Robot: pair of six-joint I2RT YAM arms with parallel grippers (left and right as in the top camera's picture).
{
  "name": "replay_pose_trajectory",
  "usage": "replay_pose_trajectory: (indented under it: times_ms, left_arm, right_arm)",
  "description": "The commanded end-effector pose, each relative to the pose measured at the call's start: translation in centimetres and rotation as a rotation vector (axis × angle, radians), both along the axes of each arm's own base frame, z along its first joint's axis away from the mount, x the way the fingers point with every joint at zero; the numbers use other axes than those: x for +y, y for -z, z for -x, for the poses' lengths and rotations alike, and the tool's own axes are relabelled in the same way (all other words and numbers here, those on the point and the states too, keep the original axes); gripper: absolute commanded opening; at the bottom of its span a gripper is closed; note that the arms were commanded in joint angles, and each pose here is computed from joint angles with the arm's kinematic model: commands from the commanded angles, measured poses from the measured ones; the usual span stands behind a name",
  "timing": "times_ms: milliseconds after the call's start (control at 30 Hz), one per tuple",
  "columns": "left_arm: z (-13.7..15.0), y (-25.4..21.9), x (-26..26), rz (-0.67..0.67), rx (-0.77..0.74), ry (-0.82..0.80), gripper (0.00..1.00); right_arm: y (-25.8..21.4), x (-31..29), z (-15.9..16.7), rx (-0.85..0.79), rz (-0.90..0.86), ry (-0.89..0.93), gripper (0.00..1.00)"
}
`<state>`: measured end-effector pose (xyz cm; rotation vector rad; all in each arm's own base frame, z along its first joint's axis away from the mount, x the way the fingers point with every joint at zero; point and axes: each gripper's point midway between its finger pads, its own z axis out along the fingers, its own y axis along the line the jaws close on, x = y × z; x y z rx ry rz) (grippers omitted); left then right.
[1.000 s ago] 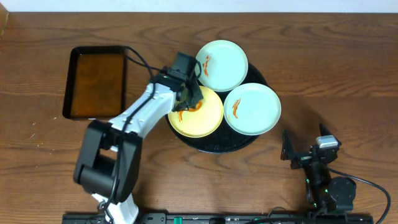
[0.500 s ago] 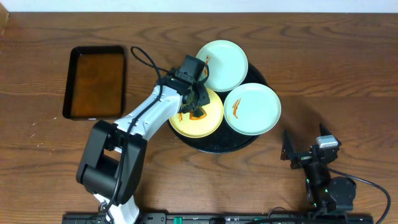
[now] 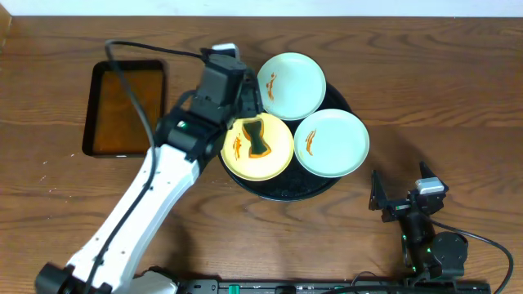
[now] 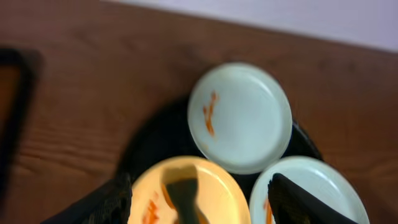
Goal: Clean dirty plates on tray and stack at the side
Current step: 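Carry the sponge with the left gripper onto the yellow plate, then reach the right gripper to the yellow plate rim and grip it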
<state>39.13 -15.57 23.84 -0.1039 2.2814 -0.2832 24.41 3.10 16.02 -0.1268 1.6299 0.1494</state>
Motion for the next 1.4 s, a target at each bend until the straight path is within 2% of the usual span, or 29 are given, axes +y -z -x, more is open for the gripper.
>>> replay_pose_trajectory:
  times_ms: [0,133,200,333,500,600,667,767,933,1067,1233,1367]
  left_arm:
    - [-0.4,0.2,1.3,-0.078,-0.009,-0.040,0.75]
    - [0.0,1.6,1.5,-0.095,0.035,-0.043,0.77]
    - [0.1,2.0,1.7,-0.089,0.055,-0.055,0.79]
    - [-0.1,2.4,2.7,-0.048,0.084,-0.089,0.80]
    - [-0.6,2.6,4.8,-0.041,0.095,-0.136,0.81]
    - [-0.7,2.6,5.2,-0.040,0.095,-0.147,0.81]
    - [-0.7,2.6,5.2,-0.040,0.095,-0.147,0.81]
    - [-0.7,2.6,5.2,-0.042,0.099,-0.147,0.82]
    - [-0.5,2.9,5.3,-0.046,0.111,-0.147,0.82]
    - [-0.1,3.2,5.4,-0.049,0.130,-0.151,0.82]
    - [0.4,3.7,5.6,-0.063,0.160,-0.151,0.82]
    - [0.5,3.8,5.6,-0.065,0.165,-0.151,0.82]
  right_arm:
    - [0.2,-0.2,0.0,0.002,0.014,0.009,0.99]
    - [-0.5,-0.2,-0.1,-0.024,0.011,0.008,0.99]
    - [-2.0,1.2,0.2,-0.073,-0.050,-0.071,0.99]
    - [-7.1,2.1,1.2,-0.288,-0.046,-0.136,0.99]
    - [-15.9,3.7,5.9,-0.699,0.009,-0.242,0.99]
    - [-18.9,3.7,6.6,-0.751,0.040,-0.237,0.99]
    - [-20.0,4.1,5.8,-0.702,0.085,-0.245,0.99]
    - [-21.1,5.1,3.2,-0.525,0.167,-0.299,0.99]
    - [-22.4,8.3,-1.9,-0.169,0.216,-0.548,0.99]
    - [-23.7,11.8,-3.4,-0.048,0.122,-0.873,0.99]
    - [-24.3,13.5,-6.9,-0.025,-0.013,-1.078,0.99]
    - [-21.9,13.1,-13.5,0.184,-0.265,-0.880,0.99]
